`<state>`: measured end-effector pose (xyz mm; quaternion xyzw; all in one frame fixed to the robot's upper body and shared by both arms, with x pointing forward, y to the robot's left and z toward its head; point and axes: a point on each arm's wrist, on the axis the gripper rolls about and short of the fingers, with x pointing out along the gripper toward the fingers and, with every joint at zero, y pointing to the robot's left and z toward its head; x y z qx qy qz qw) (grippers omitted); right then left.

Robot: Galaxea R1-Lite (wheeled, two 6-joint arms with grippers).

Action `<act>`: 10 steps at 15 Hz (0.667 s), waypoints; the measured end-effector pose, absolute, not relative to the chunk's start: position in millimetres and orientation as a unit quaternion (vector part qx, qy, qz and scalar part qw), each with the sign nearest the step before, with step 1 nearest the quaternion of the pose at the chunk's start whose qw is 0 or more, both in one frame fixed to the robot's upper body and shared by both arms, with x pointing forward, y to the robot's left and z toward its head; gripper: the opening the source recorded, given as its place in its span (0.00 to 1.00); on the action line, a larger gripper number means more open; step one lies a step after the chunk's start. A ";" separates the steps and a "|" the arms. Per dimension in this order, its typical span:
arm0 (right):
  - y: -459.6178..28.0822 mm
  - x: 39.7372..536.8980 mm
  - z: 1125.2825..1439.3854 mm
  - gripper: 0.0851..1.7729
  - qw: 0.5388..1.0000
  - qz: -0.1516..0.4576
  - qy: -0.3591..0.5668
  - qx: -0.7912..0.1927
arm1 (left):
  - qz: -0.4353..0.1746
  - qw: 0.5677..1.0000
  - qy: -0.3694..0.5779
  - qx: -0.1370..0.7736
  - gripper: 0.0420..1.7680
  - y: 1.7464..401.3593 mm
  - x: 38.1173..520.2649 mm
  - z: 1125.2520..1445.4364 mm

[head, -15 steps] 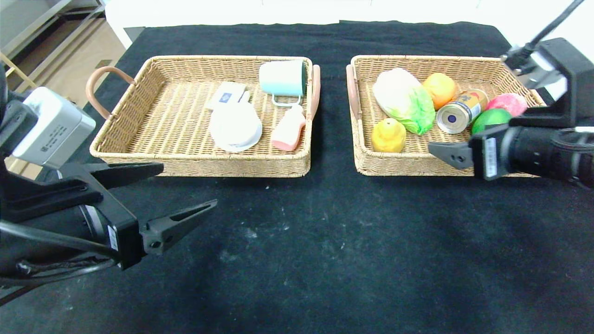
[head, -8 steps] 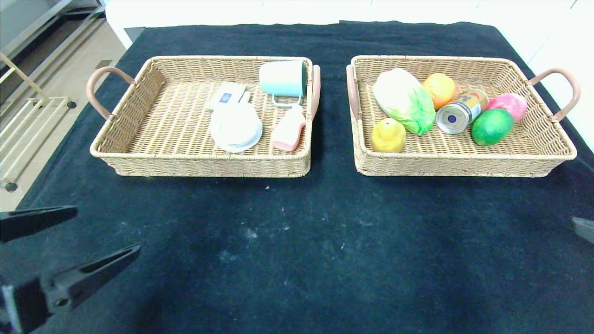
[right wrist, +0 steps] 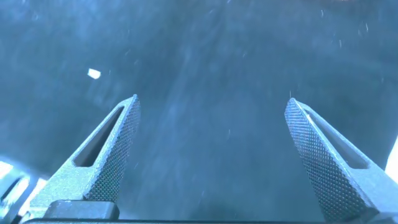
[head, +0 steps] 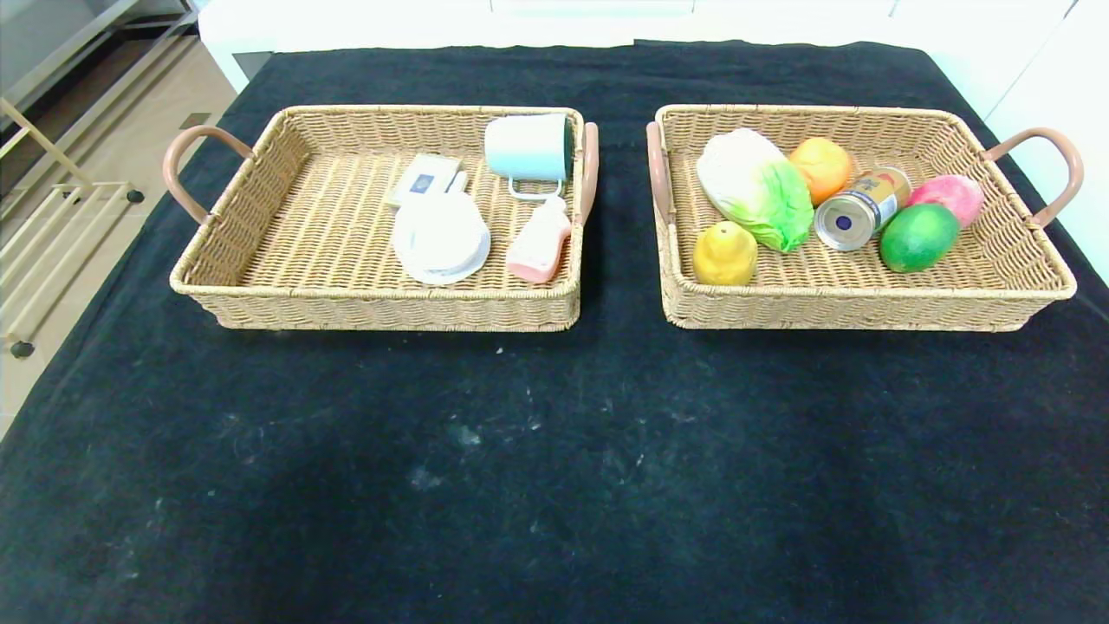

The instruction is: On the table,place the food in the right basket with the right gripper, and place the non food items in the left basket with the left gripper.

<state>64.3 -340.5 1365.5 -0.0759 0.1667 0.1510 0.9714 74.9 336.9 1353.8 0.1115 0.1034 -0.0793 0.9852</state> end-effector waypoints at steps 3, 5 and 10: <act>-340.1 33.0 1347.1 0.96 0.977 0.132 0.155 -0.068 | -0.070 0.988 0.081 0.109 0.97 339.0 44.0 1350.7; -337.7 24.2 1323.5 0.96 0.977 0.121 0.163 -0.064 | -0.075 0.989 0.067 0.106 0.97 337.5 25.8 1343.1; -331.9 5.0 1279.1 0.96 0.983 0.106 0.139 -0.055 | -0.074 0.991 0.036 0.106 0.97 331.6 -4.5 1308.5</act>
